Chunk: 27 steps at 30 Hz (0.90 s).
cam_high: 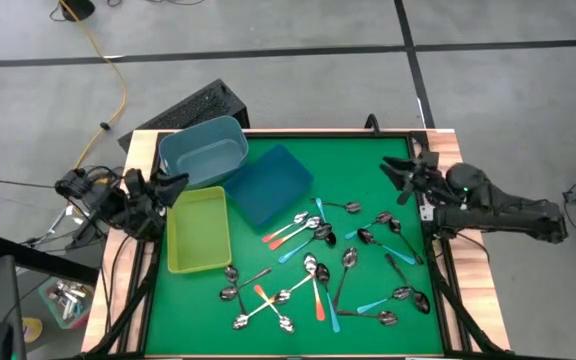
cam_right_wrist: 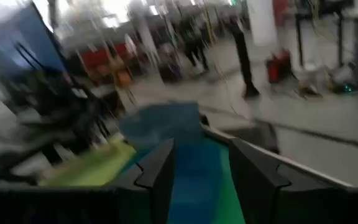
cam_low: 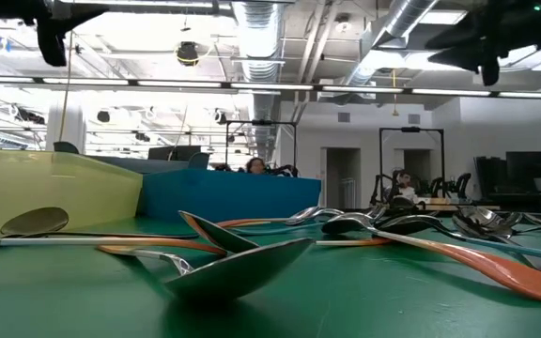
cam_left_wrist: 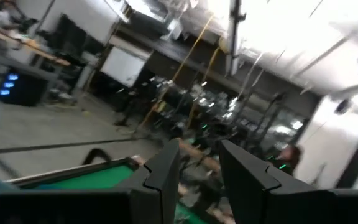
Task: Sort silverware by color (type)
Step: Put the black spoon into the green bin
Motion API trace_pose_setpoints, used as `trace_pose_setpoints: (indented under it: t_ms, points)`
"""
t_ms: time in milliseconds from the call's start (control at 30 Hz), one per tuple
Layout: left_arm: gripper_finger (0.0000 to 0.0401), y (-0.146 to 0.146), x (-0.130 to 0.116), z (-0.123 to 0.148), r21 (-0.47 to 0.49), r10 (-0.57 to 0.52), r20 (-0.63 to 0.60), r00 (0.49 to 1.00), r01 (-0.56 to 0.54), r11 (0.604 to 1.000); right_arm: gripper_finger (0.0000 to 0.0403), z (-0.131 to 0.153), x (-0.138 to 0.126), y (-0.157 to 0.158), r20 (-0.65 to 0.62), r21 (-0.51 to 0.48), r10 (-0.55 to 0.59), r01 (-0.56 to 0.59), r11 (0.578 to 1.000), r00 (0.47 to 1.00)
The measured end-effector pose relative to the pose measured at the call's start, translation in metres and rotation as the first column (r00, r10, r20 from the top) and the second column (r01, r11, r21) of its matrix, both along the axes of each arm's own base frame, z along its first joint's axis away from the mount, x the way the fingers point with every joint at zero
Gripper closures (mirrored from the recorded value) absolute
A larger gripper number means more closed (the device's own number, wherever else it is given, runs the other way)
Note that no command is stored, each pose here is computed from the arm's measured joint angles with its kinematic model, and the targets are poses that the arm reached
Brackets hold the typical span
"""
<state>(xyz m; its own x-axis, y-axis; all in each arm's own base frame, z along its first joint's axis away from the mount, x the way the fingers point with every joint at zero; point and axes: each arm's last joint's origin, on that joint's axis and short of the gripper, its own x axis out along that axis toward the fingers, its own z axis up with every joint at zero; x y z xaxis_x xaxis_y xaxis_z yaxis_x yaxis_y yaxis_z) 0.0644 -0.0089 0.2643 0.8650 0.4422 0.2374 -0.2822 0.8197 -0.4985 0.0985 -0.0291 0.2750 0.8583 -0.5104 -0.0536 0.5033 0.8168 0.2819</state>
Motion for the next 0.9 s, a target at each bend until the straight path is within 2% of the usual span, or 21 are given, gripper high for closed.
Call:
trace_pose_setpoints:
  t_ms: [133,267,500,700,900]
  points:
    - [0.0301,0.005,-0.006,0.008,-0.017,0.104,-0.051,0.993,-0.105,0.994,0.0204,0.006,0.021,-0.004,-0.167,0.028,0.003,0.002,1.0,0.986]
    - [0.0301,0.008,-0.008,0.009,-0.001,0.201,-0.089,0.976,-0.202,0.979,0.017,0.008,0.046,-0.009,-0.301,-0.002,0.012,-0.013,1.0,0.953]
    - [0.0301,0.007,-0.007,0.01,0.035,0.176,-0.091,0.98,-0.173,0.984,0.0158,0.005,0.085,-0.017,-0.435,0.003,0.024,-0.025,1.0,0.9]
    - [0.0301,0.007,-0.008,0.009,0.056,0.204,-0.116,0.972,-0.199,0.978,0.0163,-0.019,0.11,-0.021,-0.613,0.044,0.046,-0.025,0.999,0.789]
    - [0.0301,0.007,-0.006,0.003,0.081,0.207,-0.164,0.965,-0.196,0.977,0.0163,-0.052,0.13,-0.025,-0.733,0.081,0.07,-0.016,0.997,0.677]
